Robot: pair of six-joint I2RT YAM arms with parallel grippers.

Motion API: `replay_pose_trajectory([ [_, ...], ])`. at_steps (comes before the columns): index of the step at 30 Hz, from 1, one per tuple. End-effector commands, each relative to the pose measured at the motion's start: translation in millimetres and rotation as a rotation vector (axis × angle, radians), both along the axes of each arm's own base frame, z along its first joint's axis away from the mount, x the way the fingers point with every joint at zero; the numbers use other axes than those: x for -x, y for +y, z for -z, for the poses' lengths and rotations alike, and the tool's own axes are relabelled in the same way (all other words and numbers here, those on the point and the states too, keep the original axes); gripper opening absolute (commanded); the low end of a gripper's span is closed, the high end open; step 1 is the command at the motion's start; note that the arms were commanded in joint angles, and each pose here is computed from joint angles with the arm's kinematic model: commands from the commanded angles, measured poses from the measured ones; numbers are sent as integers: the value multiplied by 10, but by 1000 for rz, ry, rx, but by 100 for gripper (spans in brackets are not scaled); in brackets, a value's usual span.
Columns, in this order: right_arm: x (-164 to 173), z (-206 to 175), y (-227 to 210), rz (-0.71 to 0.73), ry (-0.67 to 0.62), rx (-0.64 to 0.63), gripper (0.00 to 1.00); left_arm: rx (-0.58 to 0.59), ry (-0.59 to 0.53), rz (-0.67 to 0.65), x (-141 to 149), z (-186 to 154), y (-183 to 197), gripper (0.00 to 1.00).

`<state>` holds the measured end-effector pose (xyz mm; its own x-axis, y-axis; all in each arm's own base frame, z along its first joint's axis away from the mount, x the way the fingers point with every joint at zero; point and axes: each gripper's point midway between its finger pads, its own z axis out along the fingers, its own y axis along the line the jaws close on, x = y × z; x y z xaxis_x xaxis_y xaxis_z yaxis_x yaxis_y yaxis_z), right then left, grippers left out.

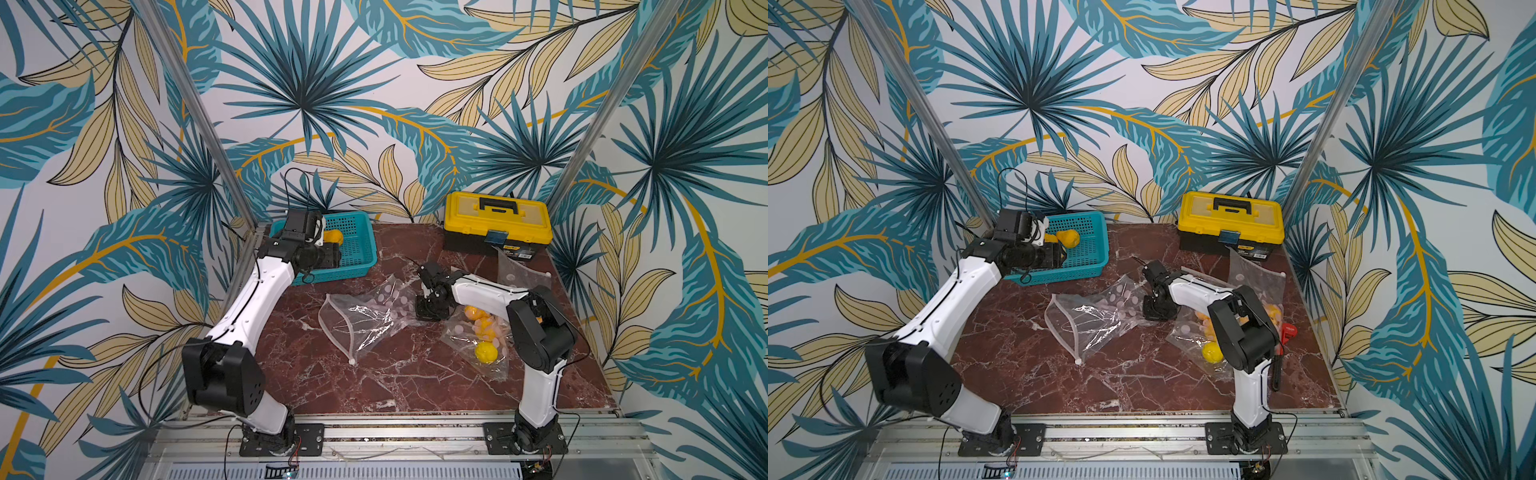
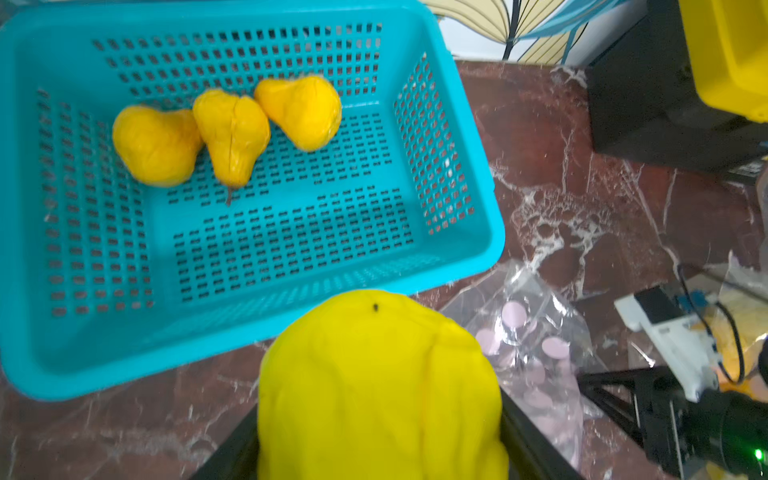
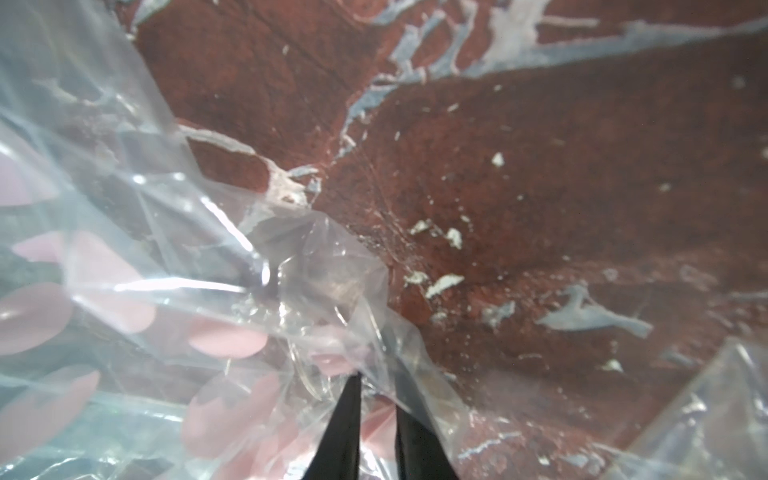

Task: Open the zip-top bag and take out the pear
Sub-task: Place the pear in the basket.

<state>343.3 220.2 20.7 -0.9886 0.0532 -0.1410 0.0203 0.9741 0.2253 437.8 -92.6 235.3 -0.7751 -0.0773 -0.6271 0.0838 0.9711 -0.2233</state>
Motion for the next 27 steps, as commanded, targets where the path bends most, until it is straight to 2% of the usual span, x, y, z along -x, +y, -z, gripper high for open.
replay_pose_trajectory([
  [1,261,130,-256,21,112,101,32,34,-8,60,-368,16,-145,69],
  [4,190,-27,-221,28,86,86,43,58,6,65,-736,161,-247,69],
  [7,133,-241,-145,28,59,45,49,76,12,59,-1076,325,-318,70],
  [12,69,-672,-37,38,-12,-45,51,99,4,49,-1599,640,-417,73],
  [16,74,-930,-72,37,-58,-52,51,71,-12,4,-1983,1005,-387,74],
  [21,146,-1052,-174,37,-81,-26,51,56,-25,-34,-2178,1271,-352,85],
  [23,175,-1066,-226,42,-89,-13,51,62,-30,-39,-2184,1248,-354,90],
  [27,193,-1079,-299,43,-108,9,51,73,-63,-32,-2165,1012,-372,92],
])
